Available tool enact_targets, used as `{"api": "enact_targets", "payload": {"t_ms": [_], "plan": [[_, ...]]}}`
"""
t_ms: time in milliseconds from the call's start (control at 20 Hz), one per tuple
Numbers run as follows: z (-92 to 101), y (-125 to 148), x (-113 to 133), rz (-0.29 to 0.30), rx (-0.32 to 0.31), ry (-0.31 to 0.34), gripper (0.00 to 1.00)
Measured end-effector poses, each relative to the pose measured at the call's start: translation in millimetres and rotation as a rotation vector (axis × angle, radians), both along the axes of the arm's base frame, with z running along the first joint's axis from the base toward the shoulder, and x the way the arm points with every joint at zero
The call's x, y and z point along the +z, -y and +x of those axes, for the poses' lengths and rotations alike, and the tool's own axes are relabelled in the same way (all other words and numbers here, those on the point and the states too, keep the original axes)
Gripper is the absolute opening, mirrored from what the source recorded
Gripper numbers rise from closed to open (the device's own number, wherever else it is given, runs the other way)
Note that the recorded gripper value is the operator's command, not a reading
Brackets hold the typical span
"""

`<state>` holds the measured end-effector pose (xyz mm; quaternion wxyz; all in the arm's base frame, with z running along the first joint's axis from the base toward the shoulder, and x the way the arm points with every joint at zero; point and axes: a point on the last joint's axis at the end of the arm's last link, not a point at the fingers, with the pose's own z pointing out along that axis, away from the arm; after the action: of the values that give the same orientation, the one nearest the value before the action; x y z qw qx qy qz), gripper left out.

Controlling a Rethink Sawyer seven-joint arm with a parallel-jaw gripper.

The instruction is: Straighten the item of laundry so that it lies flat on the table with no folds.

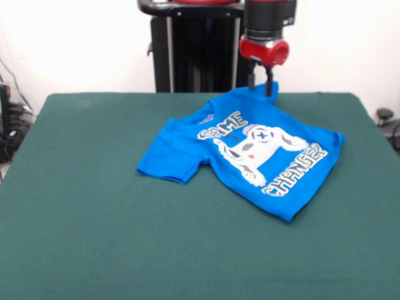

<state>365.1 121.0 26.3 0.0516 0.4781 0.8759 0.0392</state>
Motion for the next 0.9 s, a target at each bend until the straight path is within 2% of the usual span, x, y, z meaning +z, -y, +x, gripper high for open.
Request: {"api": "enact_targets", "payload": {"t_ms": [500, 900], "plan": [[13.9, 10.2, -1.9, -0.021, -0.017, 0.026, 1.00], [34.6, 40.3, -5.3, -0.066, -0.068, 0.050, 1.00]]}}
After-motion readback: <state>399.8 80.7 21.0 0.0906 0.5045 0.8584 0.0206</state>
